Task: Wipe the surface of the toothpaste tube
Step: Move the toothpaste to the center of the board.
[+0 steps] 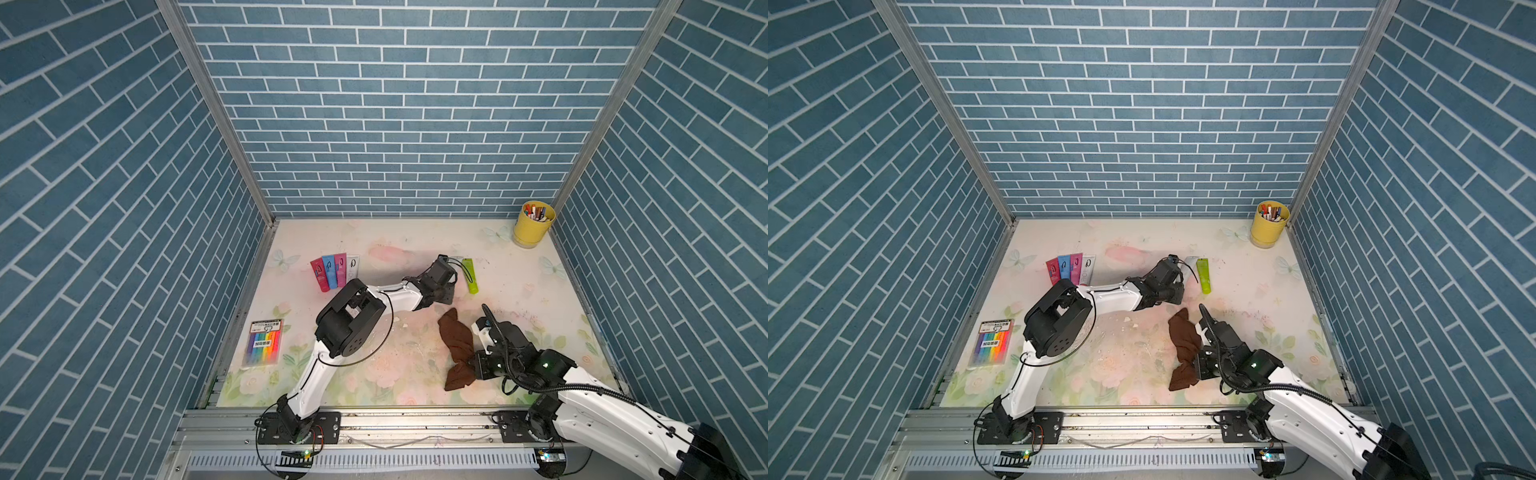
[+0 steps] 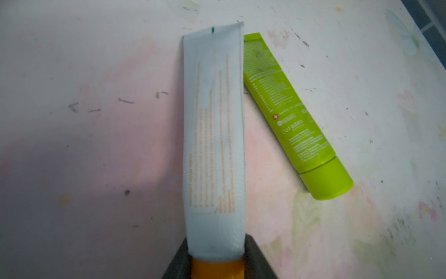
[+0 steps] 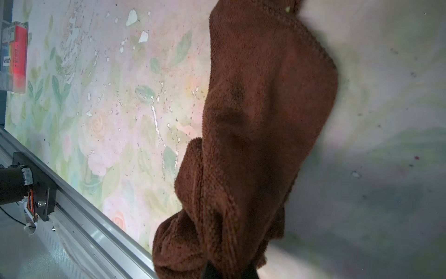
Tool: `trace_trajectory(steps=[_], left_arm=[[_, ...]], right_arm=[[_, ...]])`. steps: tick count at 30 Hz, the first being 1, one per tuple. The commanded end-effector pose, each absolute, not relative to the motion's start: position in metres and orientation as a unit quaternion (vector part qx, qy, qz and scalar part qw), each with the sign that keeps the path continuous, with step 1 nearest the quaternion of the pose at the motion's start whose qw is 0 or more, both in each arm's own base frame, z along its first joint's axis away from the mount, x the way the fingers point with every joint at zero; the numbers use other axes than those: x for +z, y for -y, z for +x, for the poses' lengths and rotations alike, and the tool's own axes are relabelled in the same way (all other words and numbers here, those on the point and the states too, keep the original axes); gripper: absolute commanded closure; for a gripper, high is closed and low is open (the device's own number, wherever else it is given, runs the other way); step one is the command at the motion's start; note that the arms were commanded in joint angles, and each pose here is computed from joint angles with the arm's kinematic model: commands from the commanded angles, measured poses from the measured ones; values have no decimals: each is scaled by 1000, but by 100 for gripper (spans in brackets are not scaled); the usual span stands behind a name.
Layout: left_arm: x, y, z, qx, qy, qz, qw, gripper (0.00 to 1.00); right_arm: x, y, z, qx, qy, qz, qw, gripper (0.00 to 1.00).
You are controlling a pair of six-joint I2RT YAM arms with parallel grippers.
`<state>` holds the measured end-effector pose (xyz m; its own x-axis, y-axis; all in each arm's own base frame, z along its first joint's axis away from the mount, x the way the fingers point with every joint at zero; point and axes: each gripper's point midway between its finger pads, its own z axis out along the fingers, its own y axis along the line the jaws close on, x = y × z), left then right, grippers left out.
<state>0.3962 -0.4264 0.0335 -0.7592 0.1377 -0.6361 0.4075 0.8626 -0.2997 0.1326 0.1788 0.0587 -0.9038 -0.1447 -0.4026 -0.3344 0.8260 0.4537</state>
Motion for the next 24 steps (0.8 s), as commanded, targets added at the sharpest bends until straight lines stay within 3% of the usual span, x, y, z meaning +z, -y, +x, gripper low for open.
trace_trajectory(steps=[1, 4, 13, 24], left_arm=[[38, 438, 394, -239, -911, 158, 299, 45], [44, 442, 394, -252, -906, 161, 298, 36], [68, 465, 383, -339, -877, 171, 295, 35], [80, 456, 417, -340, -870, 150, 324, 33]], right_arm=[[56, -175, 129, 266, -941, -118, 174, 100], [58, -175, 129, 269, -939, -118, 177, 100], [60, -175, 128, 275, -936, -120, 182, 100], [62, -176, 128, 280, -934, -121, 186, 100]])
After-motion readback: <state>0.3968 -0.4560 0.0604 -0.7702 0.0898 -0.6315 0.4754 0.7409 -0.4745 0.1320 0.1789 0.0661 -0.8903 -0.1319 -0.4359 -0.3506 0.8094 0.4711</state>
